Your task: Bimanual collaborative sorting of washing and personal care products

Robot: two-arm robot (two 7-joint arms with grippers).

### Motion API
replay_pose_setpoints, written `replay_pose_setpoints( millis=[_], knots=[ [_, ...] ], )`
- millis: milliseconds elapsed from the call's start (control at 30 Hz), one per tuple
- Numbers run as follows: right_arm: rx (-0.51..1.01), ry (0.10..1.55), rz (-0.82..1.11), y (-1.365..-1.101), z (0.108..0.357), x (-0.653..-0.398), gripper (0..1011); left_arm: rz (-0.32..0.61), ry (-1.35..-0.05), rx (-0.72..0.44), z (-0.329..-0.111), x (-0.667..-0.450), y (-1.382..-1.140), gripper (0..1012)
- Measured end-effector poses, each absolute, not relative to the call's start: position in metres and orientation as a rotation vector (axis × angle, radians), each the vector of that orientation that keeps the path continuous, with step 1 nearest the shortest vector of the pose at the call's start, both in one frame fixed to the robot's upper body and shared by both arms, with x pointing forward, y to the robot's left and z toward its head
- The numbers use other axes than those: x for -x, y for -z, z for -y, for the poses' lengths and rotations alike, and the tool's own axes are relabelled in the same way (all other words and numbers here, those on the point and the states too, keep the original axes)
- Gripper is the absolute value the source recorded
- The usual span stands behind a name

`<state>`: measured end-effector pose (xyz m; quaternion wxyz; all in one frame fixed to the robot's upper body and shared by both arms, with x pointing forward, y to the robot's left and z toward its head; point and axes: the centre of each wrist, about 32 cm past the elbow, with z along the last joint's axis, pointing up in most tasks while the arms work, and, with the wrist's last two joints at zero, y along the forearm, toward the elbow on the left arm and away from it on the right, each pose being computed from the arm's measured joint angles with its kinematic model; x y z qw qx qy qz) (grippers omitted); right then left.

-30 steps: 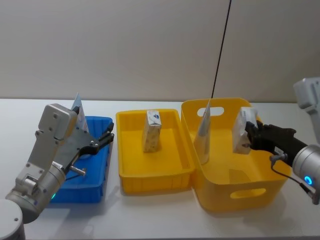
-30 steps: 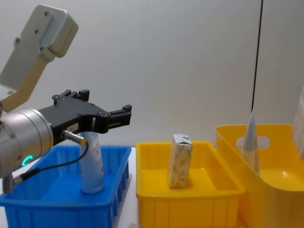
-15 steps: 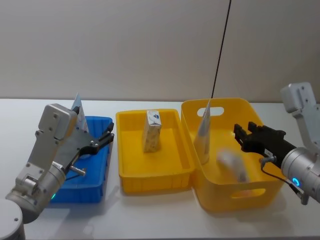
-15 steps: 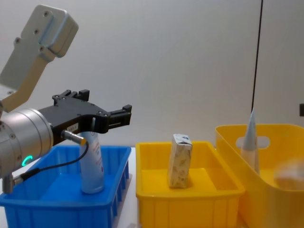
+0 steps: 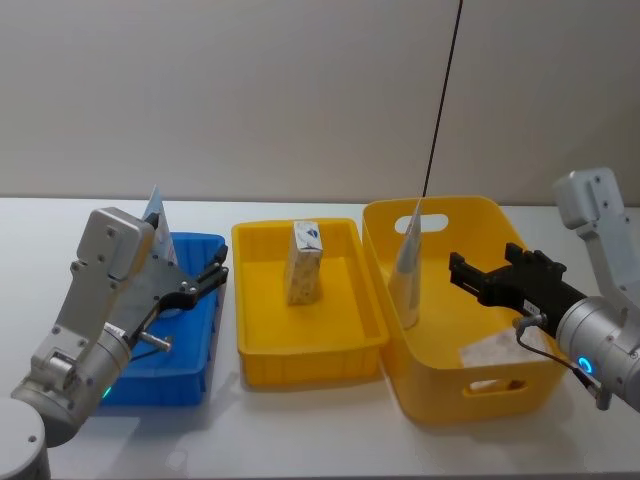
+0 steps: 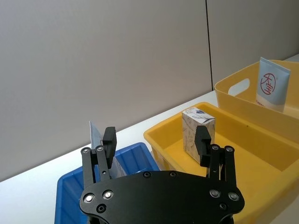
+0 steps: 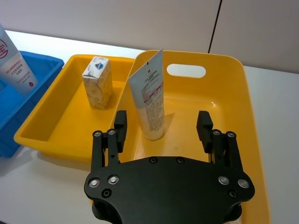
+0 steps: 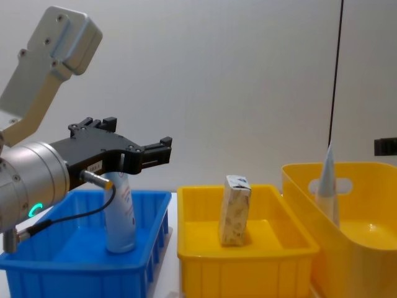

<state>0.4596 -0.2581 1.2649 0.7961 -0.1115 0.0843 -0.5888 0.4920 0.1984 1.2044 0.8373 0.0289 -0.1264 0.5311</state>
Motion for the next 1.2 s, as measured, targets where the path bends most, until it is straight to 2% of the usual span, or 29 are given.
replay_pose_setpoints(
  millis=[100, 200, 233, 700, 1200],
  knots=[
    [0.239, 1.264, -0.18, -1.265, 0.258, -0.46, 885, 0.268, -1.124, -0.061, -0.198, -0.492, -1.204, 1001],
    [0.234, 1.261, -0.174, -1.265, 0.258, -0.46, 996, 0.268, -1.124, -0.061, -0.198, -0.492, -1.204, 1001],
    [0.231, 1.26, -0.171, -1.265, 0.258, -0.46, 1002, 0.268, -1.124, -0.061, -0.198, -0.492, -1.204, 1001],
    [0.145, 1.161, -0.069, -1.265, 0.255, -0.458, 1002, 0.268, -1.124, -0.061, -0.198, -0.492, -1.204, 1001],
    [0.064, 0.998, 0.002, -1.267, 0.236, -0.456, 1002, 0.268, -1.124, -0.061, -0.198, -0.492, -1.204, 1001]
  ],
)
